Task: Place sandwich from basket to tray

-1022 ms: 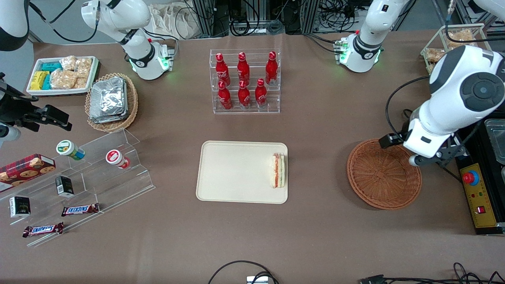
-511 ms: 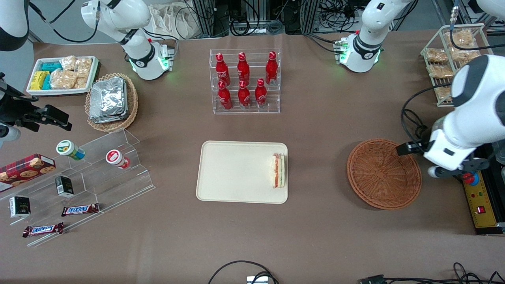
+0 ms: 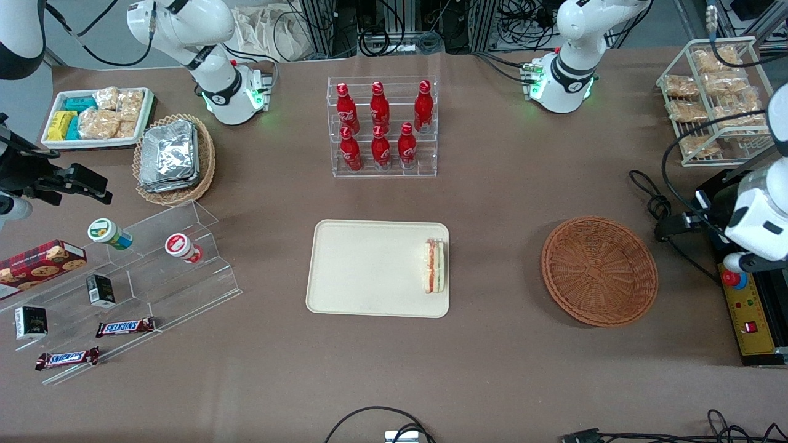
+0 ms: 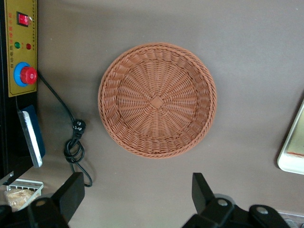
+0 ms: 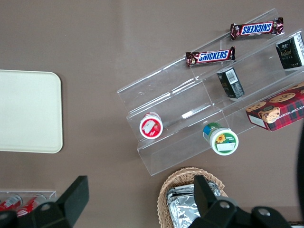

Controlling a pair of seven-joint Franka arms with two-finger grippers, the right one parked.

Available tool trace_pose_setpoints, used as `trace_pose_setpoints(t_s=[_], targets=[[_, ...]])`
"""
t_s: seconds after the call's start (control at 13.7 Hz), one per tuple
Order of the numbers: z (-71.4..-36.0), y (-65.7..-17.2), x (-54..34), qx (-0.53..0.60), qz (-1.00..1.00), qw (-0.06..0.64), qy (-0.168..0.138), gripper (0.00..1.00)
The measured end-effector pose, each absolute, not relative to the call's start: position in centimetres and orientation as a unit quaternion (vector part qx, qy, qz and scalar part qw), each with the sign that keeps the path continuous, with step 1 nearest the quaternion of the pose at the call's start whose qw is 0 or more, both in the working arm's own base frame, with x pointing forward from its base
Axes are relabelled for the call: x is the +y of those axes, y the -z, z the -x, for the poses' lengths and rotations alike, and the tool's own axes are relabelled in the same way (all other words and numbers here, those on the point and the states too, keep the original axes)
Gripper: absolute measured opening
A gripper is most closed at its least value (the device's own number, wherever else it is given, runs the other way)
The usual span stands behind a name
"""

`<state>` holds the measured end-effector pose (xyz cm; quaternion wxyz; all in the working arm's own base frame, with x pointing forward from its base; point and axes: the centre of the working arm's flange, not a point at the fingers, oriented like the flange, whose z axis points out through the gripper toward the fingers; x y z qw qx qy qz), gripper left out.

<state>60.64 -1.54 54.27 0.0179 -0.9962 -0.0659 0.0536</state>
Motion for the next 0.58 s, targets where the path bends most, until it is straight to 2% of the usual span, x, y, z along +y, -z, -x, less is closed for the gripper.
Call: trace_pose_setpoints(t_s=[0.22,0.36,0.58], targets=[[-56.6,-54.1,-4.0,-0.046,0.998,0.028,-0.031,1.0],[-54.2,-54.0,-5.0,-0.036,0.998,0.035,-0.029,1.0],[-53.2,-54.3,-5.8,-0.028,0.999,0.034,-0.024,1.0]])
